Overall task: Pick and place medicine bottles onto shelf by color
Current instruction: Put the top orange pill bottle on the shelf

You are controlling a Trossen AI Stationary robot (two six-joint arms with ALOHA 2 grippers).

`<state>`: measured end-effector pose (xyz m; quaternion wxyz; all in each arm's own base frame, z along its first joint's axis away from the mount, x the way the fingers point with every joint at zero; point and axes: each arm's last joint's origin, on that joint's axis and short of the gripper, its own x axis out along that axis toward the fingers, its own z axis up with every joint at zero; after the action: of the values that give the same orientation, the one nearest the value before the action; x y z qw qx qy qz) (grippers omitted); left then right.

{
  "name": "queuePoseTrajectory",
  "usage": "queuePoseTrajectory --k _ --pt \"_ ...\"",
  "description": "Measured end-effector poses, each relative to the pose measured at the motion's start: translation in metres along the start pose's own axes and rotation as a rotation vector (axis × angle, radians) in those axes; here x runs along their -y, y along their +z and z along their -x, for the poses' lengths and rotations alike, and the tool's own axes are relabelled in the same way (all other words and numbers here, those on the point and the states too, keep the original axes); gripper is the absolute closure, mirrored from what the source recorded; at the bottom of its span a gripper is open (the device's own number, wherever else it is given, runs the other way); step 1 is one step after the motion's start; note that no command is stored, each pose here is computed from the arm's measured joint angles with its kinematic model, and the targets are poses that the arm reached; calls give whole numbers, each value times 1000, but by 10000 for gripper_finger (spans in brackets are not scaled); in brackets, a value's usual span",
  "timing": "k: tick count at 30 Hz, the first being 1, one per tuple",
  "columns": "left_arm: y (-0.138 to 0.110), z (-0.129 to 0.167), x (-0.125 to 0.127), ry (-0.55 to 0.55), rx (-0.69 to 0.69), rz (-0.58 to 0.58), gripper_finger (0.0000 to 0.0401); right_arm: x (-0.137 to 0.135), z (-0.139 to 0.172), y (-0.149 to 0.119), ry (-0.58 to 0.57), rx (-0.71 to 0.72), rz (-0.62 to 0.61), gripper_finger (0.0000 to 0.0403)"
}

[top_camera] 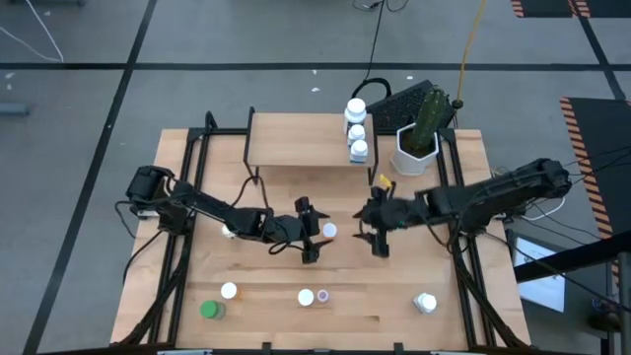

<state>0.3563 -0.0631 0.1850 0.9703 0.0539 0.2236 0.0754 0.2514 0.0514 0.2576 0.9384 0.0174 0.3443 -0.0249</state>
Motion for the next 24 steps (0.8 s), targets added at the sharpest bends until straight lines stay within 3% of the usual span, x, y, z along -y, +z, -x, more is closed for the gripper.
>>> queuePoseTrajectory --k 6,12,16,20,24 --pt "-19 -21 1 0 -33 -44 70 -8 -6 -23 -128 -15 -5 156" --pt "-17 -23 -5 19 -11 -19 70 -12 -12 -33 -101 34 -25 156" --pt "7 -4 -15 66 59 56 70 -14 -19 -34 -69 232 -64 156" --pt "29 26 -25 186 85 98 71 -9 -30 -49 -32 437 -122 172" --pt "46 52 -34 275 130 142 71 10 -54 -71 -91 441 -173 225"
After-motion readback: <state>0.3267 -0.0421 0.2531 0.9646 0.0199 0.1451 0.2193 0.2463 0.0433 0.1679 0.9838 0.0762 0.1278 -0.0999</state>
